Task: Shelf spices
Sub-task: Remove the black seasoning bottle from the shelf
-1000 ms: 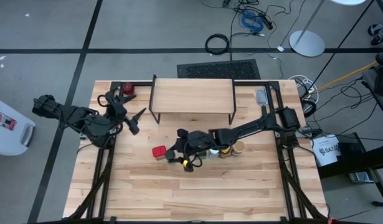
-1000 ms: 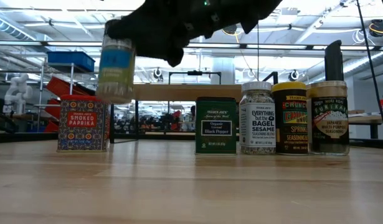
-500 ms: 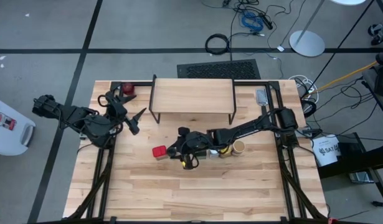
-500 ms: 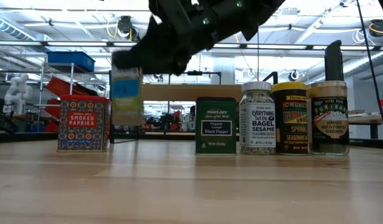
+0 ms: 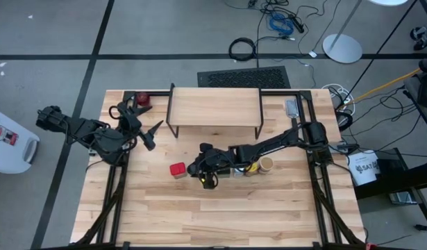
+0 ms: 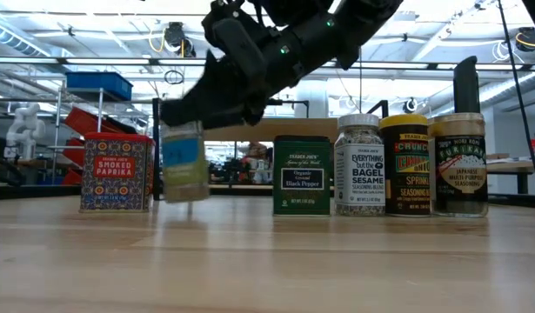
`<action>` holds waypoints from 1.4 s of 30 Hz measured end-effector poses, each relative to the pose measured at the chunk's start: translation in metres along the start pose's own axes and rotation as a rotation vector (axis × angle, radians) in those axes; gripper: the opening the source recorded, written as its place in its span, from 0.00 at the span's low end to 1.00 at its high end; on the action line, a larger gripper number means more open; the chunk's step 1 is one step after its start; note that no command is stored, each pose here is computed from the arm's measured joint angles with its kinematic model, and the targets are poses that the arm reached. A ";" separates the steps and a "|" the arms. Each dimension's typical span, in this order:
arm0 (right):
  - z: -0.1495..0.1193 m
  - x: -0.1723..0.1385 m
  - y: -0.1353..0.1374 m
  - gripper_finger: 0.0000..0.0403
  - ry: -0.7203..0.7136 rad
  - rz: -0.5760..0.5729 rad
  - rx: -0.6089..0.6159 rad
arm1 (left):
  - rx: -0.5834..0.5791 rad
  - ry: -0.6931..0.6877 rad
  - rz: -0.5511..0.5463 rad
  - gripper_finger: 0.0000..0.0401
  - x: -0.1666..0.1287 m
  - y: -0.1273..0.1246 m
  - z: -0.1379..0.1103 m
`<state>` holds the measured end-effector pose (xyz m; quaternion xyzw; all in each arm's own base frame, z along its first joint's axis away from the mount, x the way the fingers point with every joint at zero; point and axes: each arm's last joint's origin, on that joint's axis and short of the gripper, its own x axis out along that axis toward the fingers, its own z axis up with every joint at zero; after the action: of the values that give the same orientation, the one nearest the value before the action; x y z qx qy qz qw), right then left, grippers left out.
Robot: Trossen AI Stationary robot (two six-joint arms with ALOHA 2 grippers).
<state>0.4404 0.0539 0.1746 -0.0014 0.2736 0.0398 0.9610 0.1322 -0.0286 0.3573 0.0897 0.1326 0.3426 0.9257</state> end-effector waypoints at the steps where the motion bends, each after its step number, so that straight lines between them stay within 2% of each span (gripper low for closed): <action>1: -0.001 0.000 0.000 0.50 0.008 -0.001 0.000 | -0.001 0.000 0.000 0.77 0.000 0.000 0.000; 28: -0.007 0.006 0.000 0.50 0.024 -0.001 0.000 | -0.007 -0.003 0.000 0.77 0.000 0.000 0.001; 37: -0.009 0.007 0.000 0.64 0.037 -0.001 0.018 | -0.009 -0.003 0.000 0.77 0.000 0.000 0.001; 42: -0.009 0.007 0.000 0.66 0.034 0.000 0.018 | -0.008 -0.003 0.000 0.77 0.000 0.000 0.001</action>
<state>0.4414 0.0543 0.1634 0.0065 0.2902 0.0372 0.9562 0.1324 -0.0286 0.3578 0.0864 0.1296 0.3431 0.9263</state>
